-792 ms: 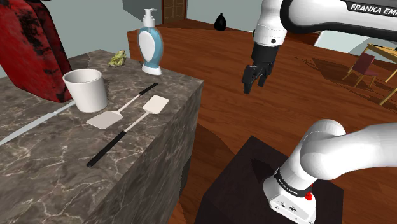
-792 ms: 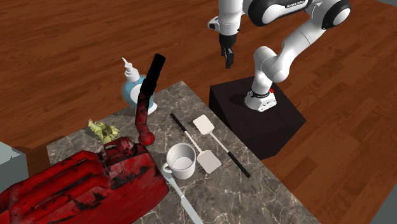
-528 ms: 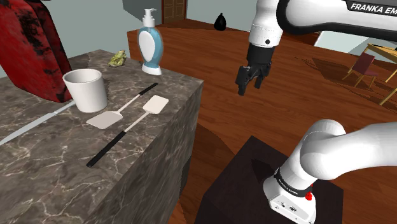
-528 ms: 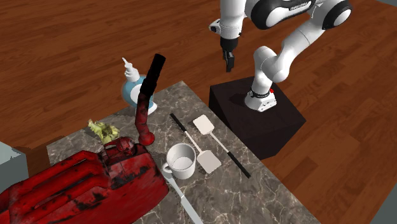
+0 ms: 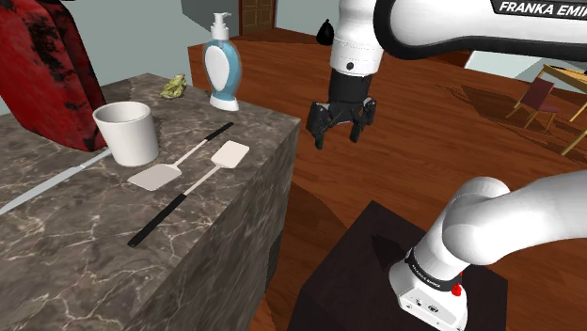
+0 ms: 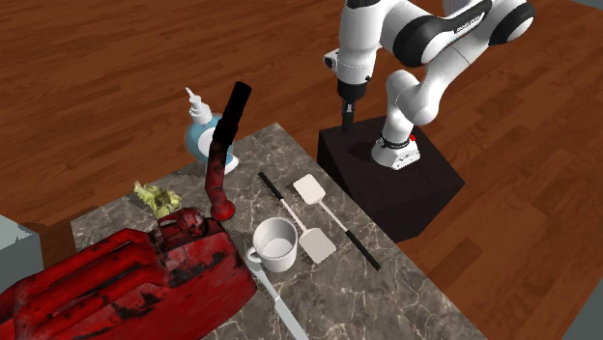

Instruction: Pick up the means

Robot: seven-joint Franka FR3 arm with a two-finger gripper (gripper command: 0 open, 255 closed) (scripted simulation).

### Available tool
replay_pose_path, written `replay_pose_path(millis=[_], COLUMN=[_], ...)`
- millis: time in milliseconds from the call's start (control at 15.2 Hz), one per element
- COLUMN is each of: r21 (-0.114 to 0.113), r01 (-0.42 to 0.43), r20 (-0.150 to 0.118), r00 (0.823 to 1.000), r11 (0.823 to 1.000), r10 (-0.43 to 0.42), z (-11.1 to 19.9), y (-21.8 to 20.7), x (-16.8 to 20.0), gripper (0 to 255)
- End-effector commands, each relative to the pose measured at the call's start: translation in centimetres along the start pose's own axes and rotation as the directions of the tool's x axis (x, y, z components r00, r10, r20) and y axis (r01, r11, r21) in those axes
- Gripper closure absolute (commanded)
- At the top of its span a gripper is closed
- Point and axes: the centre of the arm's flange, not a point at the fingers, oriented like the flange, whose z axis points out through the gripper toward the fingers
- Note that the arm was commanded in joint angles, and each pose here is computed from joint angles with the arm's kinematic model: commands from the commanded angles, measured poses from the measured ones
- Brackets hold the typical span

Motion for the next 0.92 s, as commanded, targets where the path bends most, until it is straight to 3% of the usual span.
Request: replay_pose_path(millis=[0,396,594,858], r21=[0.004,0.014,0.020,0.029], r01=[-0.070,-0.259,-0.351,-0.467], r20=[-0.005,-0.021,-0.028,-0.037], r00=[0.998,0.966,0.936,0.883], r11=[0.998,0.966,0.936,0.884], r10=[0.070,0.260,0.351,0.468], z=[-0.4,-0.7,-0.9,-1.2], y=[-2.6,-10.3,-14.1,-18.9], x=[0.0,0.9,1.9,3.8], gripper=[0,0,0,0])
